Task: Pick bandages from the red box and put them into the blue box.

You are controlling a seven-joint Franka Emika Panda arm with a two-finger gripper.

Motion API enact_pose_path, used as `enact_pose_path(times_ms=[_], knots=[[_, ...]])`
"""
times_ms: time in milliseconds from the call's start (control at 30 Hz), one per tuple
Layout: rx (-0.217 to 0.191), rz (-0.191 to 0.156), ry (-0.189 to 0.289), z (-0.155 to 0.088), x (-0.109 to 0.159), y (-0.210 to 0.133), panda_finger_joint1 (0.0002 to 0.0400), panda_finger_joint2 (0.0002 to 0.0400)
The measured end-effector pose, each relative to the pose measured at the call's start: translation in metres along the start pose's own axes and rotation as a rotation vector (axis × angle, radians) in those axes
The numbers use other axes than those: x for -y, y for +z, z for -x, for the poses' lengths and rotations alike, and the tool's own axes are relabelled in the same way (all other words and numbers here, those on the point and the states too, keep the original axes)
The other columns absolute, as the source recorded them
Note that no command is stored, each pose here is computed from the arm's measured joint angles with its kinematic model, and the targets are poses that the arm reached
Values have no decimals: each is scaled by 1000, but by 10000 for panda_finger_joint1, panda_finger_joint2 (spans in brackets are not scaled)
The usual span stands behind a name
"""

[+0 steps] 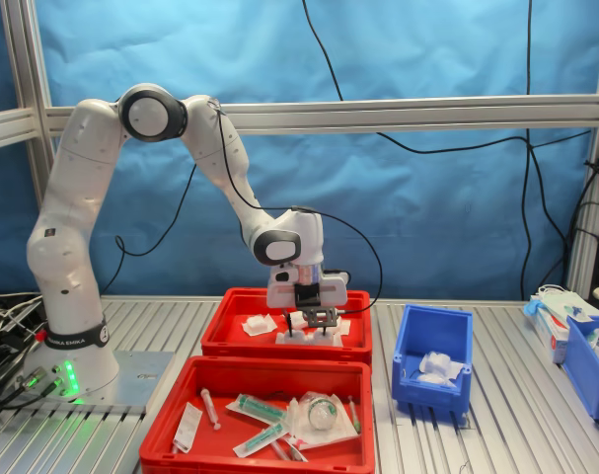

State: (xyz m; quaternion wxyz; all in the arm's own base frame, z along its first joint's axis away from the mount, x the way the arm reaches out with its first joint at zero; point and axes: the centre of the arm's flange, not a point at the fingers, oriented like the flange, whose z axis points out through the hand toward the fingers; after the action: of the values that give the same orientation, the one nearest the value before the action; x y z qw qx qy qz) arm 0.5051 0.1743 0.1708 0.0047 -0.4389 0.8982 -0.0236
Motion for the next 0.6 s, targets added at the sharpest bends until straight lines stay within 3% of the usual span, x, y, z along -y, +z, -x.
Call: enact_pose_path(times_ms=[600], knots=[[12, -11, 7, -8, 0, -3, 400, 400]])
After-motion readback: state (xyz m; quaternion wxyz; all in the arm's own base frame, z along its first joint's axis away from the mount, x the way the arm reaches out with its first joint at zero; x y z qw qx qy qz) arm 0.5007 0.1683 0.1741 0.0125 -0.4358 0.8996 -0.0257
